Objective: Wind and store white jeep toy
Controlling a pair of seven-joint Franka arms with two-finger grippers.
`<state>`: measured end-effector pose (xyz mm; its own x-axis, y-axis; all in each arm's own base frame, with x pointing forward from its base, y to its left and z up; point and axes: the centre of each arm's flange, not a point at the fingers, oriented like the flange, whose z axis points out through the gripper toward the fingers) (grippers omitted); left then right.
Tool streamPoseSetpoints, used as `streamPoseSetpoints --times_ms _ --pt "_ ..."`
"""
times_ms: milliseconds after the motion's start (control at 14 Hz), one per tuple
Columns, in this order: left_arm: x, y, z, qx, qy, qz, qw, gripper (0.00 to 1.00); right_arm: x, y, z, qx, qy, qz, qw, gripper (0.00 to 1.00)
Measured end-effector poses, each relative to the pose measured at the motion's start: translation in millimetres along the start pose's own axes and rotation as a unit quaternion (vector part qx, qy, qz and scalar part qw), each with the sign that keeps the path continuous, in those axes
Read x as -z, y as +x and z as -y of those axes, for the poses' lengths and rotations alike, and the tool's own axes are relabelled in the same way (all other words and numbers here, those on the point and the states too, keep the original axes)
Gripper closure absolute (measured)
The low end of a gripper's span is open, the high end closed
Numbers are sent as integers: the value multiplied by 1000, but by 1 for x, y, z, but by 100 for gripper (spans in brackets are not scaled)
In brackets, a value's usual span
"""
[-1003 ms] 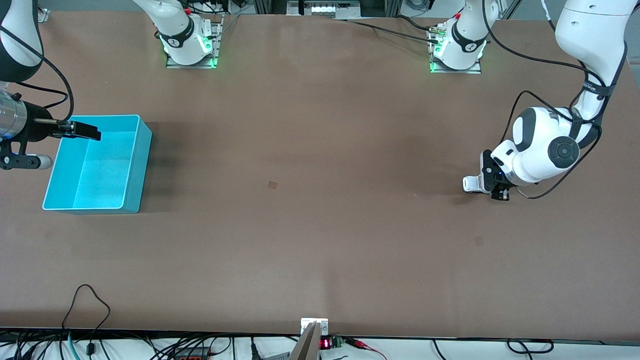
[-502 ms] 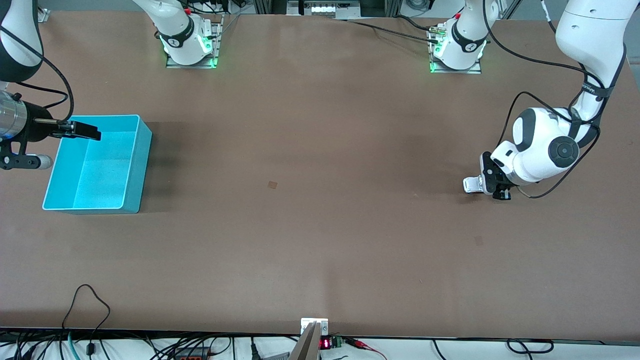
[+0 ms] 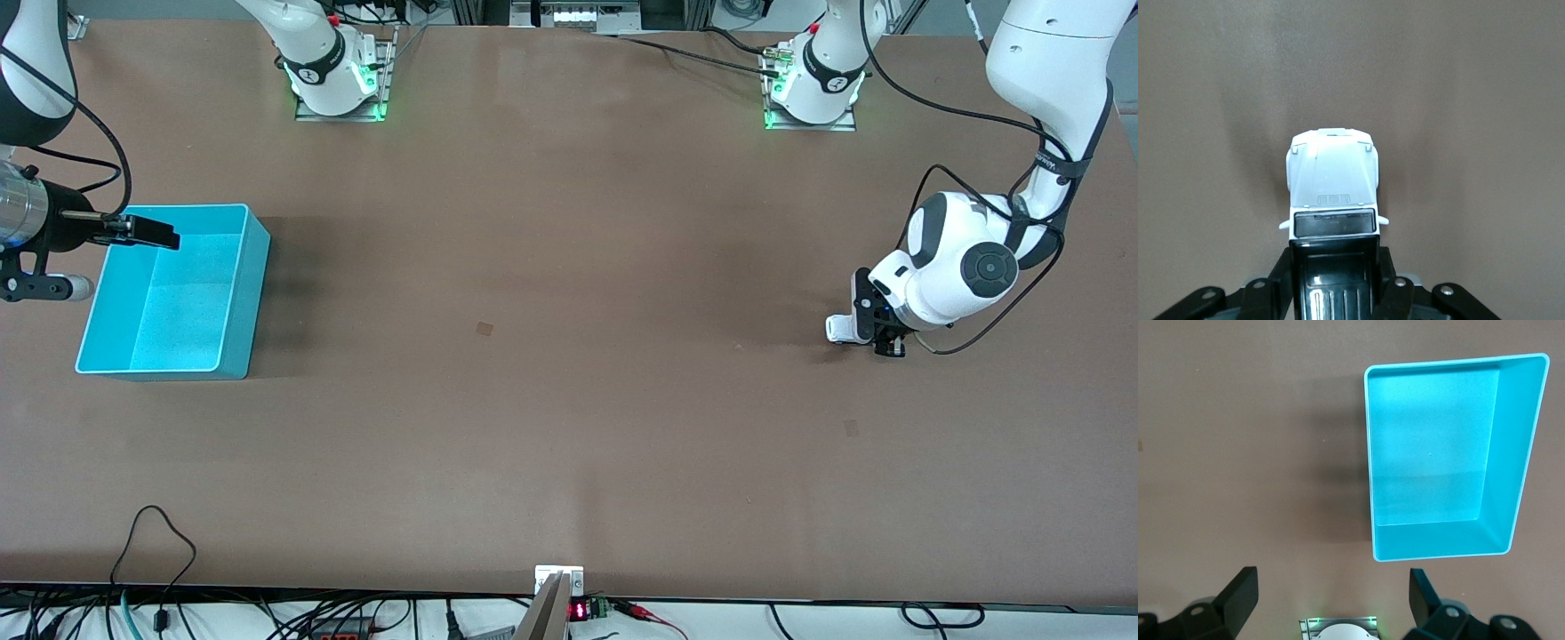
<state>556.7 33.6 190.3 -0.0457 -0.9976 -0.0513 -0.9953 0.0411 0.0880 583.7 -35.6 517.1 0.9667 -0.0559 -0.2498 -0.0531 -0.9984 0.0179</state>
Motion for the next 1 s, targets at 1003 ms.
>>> streamPoseSetpoints --times_ms 1003 --pt "-2 -10 -1 15 -1 -8 1000 48 -5 1 0 0 0 9 1000 0"
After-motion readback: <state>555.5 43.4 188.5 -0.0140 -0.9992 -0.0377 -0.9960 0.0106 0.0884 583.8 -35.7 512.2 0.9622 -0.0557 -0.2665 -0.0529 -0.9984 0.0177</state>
